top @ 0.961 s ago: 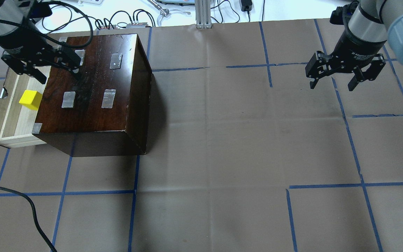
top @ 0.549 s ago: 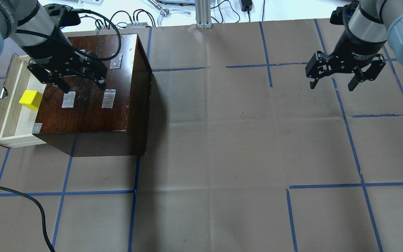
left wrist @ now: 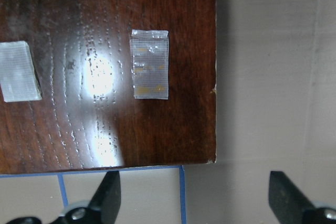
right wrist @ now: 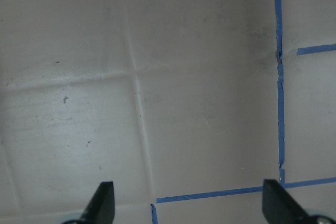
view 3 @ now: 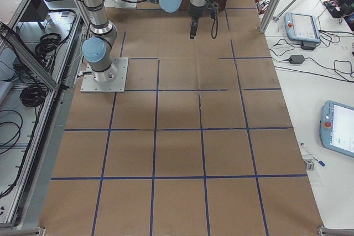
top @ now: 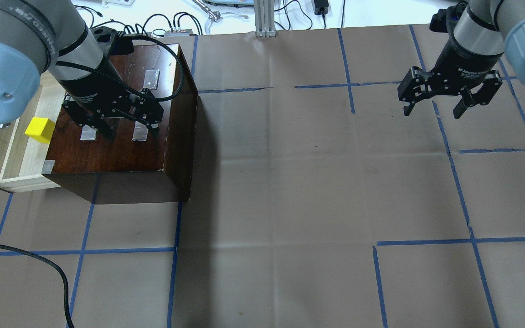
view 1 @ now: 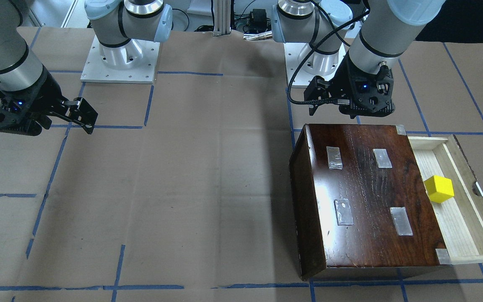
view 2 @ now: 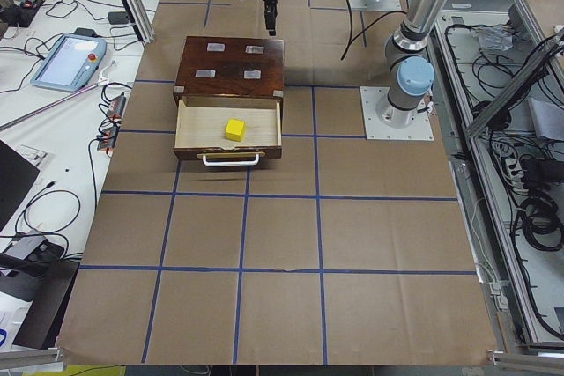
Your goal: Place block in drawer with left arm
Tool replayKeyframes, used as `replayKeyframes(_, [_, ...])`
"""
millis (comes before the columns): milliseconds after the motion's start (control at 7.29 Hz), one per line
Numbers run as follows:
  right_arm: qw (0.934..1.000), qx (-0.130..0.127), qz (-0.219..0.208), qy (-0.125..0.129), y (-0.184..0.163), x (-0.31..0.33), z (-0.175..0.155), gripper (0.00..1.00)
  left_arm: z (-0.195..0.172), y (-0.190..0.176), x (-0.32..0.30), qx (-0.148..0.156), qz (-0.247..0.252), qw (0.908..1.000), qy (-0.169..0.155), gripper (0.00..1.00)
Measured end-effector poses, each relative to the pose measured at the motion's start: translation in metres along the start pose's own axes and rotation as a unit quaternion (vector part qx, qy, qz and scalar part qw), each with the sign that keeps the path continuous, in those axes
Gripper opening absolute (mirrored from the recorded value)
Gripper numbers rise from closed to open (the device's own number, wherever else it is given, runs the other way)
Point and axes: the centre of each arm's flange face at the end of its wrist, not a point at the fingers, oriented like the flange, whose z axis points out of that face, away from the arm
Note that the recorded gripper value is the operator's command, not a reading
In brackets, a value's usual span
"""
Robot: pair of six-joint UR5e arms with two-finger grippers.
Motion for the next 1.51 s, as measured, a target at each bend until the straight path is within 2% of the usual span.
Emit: replayKeyframes(1510, [1.0000,0.000,-0.001,0.000,0.0000,0.0000,0.0000,1.00,0.0000,-0.0032,-0.0003,0.003,-0.001,1.0000,0.001,0.99])
